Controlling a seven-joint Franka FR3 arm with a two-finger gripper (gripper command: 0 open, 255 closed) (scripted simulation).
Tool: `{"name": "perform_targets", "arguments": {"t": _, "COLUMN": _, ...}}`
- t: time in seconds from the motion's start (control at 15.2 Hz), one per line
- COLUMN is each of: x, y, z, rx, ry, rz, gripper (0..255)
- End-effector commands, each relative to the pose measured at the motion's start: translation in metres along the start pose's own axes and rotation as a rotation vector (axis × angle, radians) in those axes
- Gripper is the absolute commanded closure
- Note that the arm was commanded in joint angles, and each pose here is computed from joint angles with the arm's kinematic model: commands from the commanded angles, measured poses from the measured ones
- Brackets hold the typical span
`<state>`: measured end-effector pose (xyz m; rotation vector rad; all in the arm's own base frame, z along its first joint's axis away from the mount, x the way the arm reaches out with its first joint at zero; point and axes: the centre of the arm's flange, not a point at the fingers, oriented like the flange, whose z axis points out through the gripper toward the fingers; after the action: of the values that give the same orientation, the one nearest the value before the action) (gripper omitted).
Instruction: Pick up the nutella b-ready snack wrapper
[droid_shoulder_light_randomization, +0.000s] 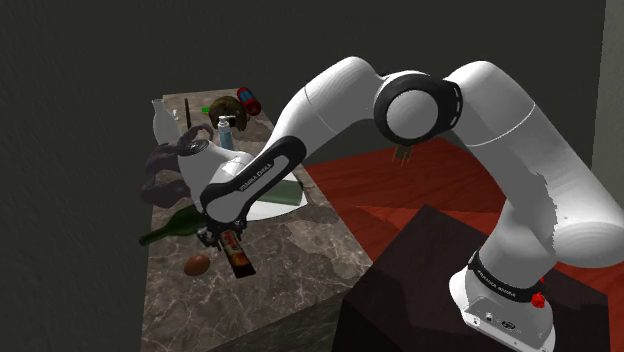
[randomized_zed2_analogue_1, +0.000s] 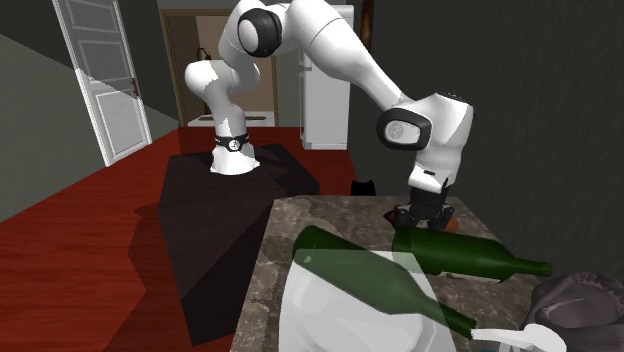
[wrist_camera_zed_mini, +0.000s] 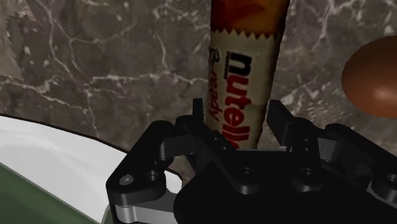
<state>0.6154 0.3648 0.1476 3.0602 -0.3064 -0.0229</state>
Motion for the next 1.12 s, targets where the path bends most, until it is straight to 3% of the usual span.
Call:
{"name": "perform_targets", "arguments": {"t": 0.0, "x": -0.003, "y": -0.001, "z": 0.005, "rx": -0.004, "ry": -0.007, "rz": -0.002, "gripper": 255}}
{"name": "perform_targets", "arguments": {"t": 0.2, "x": -0.004, "y": 0.002, "z": 0.004, "rx": -0.003, "ry": -0.007, "rz": -0.002, "gripper": 255}}
{"name": "perform_targets", "arguments": {"t": 1.06, "x": -0.005, "y": 0.006, "z": -0.065, "rx": -0.003, "ry": -0.007, "rz": -0.002, "gripper": 255}}
